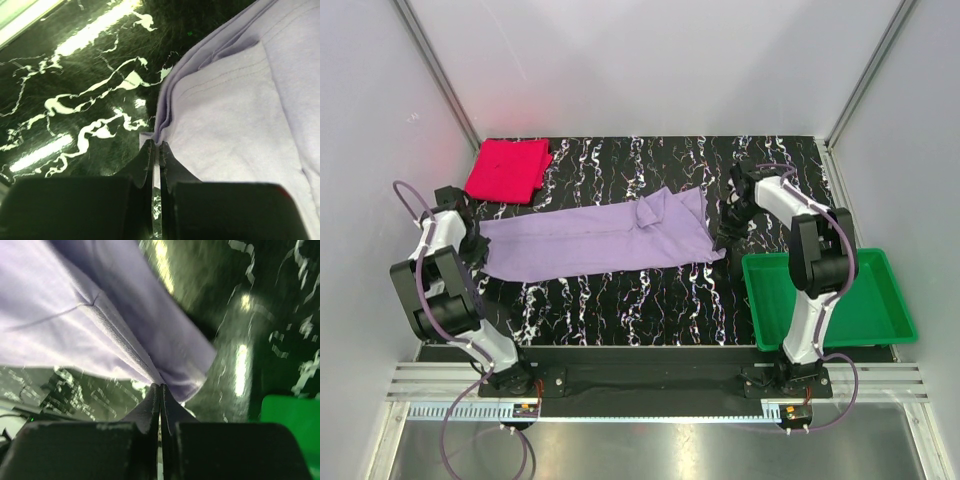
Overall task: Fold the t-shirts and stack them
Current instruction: Fold the tshirt
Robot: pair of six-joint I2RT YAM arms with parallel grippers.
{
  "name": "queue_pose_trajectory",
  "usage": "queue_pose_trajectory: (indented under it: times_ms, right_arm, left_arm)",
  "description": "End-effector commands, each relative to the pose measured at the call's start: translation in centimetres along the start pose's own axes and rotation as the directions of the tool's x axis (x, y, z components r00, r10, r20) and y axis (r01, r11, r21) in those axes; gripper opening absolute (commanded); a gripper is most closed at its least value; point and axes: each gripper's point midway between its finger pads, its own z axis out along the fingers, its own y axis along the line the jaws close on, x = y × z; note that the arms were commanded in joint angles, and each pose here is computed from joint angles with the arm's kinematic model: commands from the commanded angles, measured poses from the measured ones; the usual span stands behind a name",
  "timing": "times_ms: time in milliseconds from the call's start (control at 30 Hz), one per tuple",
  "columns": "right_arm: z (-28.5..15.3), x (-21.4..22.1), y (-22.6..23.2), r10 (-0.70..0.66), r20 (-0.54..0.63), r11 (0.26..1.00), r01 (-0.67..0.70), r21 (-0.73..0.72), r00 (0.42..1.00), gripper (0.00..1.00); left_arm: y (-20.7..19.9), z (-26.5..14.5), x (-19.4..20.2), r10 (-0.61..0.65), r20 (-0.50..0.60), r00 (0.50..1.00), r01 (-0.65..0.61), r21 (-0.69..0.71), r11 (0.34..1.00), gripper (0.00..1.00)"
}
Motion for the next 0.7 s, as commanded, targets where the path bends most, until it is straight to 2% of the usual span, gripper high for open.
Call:
queue_pose_trajectory:
  times_ms: [0,200,400,667]
  right_arm:
    - [-2.4,1.8,1.1,0.002,0.003,0.999,-0.002,-0.052,1.000,0.00]
    - [-0.4,3.8,-1.9,0.013,-0.031,0.999,-0.012,0.045,0.999,0.00]
    - [1.4,3.2,-4.1,0.005,-0.034,0.991,-0.001,0.134,0.999,0.00]
    - [-0.3,2.5,-6.7,0.015,0.015,0.972,-0.018,0.235,1.000,0.00]
  left_arm:
    - [1.1,-1.6,-0.7,-0.036,0.058,0.998,0.038,-0.024,0.999,0.00]
    - [2.9,-1.2,0.2,-0.023,0.062,0.998,0.029,-0.091,0.995,0.00]
    - [5.2,1.1,1.6,0.010,0.024,1.000,-0.005,-0.198,0.980,0.00]
    - [6.6,2.7,1.2,0.039,-0.012,0.999,-0.041,-0.269,0.962,0.00]
